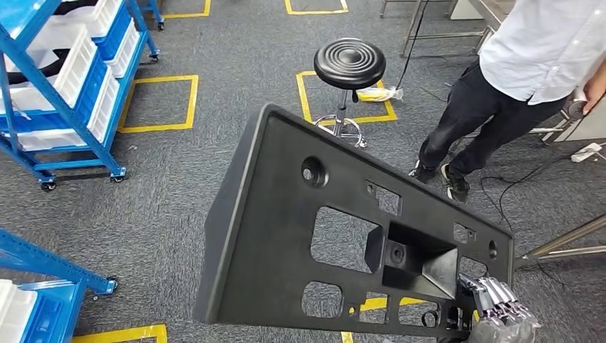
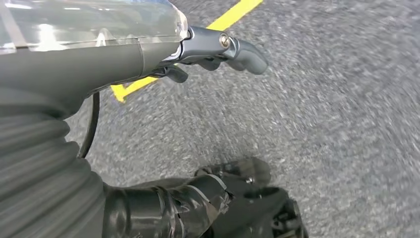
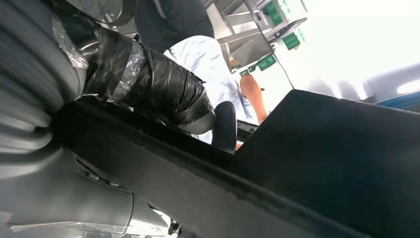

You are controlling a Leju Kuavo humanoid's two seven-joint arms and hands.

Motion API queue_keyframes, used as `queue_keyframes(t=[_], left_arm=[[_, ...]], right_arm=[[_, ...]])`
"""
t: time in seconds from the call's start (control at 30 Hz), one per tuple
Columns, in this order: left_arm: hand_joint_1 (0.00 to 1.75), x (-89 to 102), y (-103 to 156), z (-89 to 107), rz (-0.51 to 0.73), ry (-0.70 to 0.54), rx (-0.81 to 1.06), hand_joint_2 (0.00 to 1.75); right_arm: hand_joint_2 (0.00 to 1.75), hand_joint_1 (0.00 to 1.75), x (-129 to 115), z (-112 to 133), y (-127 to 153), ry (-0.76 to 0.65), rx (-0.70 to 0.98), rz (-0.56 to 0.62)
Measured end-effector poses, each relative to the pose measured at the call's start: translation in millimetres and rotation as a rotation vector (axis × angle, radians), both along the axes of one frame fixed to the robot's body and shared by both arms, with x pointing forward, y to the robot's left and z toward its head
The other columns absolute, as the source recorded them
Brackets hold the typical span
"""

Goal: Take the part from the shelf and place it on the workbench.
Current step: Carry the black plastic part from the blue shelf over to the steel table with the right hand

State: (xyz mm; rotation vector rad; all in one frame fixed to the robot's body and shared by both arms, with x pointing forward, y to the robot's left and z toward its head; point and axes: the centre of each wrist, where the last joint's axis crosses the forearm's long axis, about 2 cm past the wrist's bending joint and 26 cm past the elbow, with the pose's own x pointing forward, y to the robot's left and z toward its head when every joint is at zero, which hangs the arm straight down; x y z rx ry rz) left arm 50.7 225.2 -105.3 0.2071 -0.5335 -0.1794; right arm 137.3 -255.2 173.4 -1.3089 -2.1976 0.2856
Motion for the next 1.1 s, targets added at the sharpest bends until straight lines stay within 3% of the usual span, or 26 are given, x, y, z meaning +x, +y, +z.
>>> queue_keyframes(t=[1.1], left_arm=[[0.0,0.6,1.5,-0.1,0.008,0.004,0.005,1.75]], right_arm=[[1.75,1.75,-2.2,-3.7,-1.4,0.02,0.023,-0.008]])
